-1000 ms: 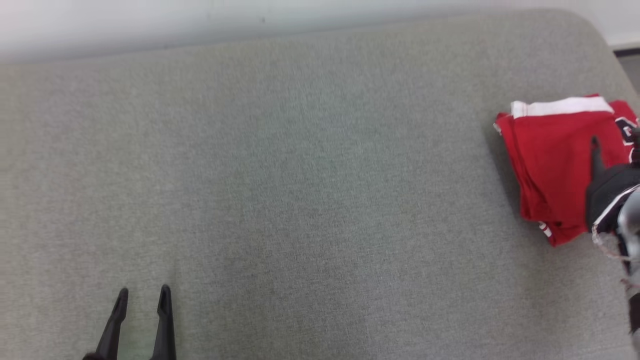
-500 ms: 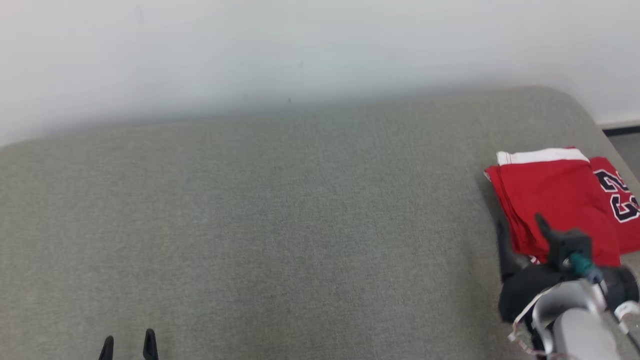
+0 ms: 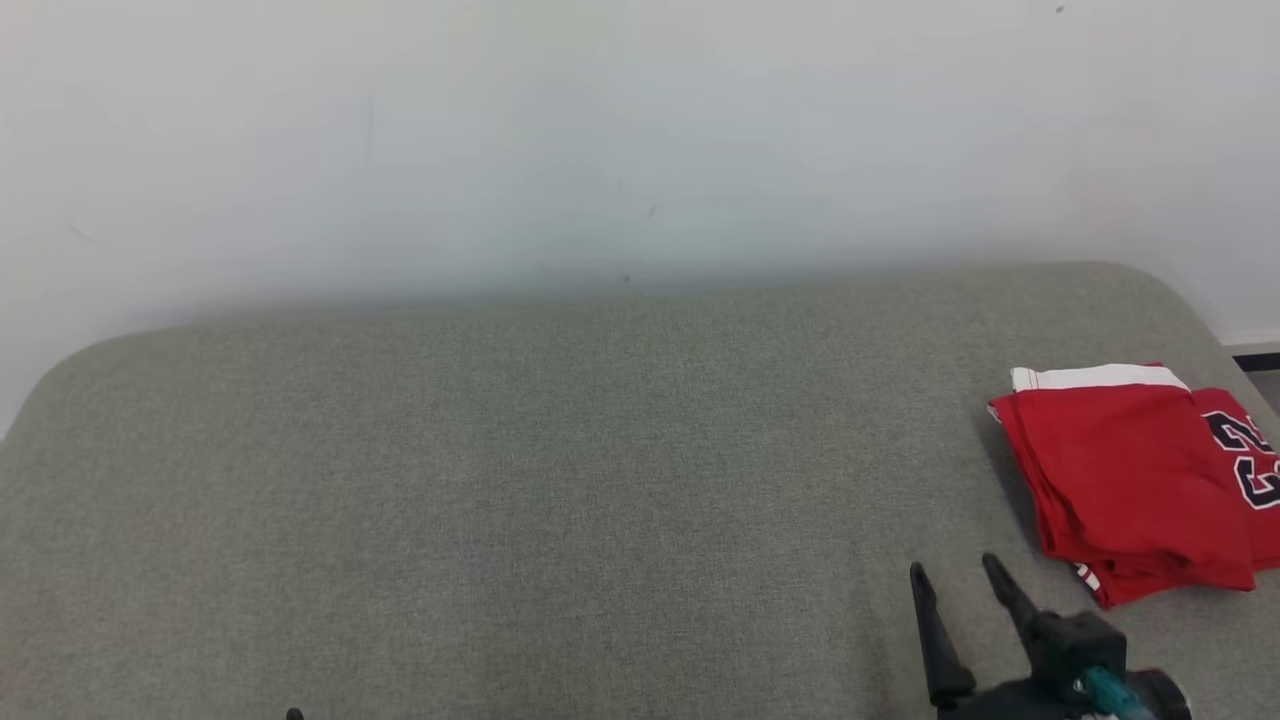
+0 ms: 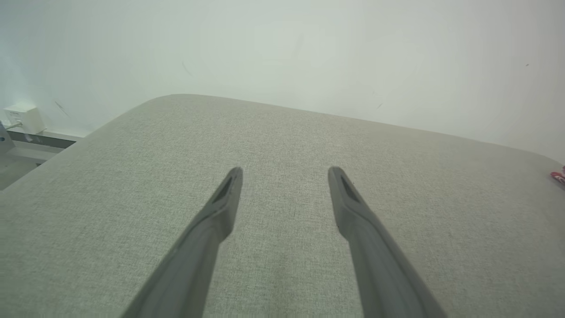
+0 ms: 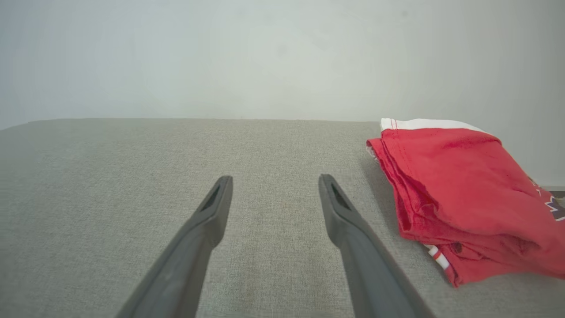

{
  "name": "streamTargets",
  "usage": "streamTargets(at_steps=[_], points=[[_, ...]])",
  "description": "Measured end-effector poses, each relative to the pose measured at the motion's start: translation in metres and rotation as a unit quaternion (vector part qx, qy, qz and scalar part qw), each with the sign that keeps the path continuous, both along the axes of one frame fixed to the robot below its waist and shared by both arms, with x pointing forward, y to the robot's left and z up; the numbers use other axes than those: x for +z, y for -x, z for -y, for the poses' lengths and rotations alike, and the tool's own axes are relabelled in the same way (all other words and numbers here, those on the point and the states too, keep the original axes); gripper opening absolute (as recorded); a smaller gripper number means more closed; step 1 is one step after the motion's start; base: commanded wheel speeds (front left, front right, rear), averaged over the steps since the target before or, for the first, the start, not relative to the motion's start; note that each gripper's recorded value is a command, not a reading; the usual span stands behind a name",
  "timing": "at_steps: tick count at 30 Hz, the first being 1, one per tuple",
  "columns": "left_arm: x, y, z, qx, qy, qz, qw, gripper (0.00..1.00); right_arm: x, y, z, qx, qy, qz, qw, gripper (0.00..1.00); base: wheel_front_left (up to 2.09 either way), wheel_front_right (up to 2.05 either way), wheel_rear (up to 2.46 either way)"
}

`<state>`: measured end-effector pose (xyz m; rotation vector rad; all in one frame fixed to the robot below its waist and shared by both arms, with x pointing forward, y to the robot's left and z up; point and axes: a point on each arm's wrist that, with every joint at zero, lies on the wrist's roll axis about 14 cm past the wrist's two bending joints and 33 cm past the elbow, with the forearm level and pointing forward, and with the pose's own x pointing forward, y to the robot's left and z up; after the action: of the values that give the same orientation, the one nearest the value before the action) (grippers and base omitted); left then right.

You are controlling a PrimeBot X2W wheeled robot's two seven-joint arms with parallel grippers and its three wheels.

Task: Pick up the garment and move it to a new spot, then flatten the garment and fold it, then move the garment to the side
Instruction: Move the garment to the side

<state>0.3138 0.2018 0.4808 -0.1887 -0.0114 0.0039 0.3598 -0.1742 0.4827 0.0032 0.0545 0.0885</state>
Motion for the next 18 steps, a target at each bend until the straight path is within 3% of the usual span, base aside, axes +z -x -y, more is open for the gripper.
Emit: streamTargets(at_steps=[7,18], points=[[-0.005,0.004,-0.001,0.002,-0.002,-0.007,1.000,1.00,-0.018,0.022,-0.014,0.011,-0.044,-0.018,0.999,1.00,0.00,0.00,0.00],[-0.015,0.009,-0.002,0.003,-0.005,-0.022,1.000,1.00,-0.027,0.033,-0.008,-0.001,-0.055,-0.022,0.998,1.00,0.00,0.00,0.00]])
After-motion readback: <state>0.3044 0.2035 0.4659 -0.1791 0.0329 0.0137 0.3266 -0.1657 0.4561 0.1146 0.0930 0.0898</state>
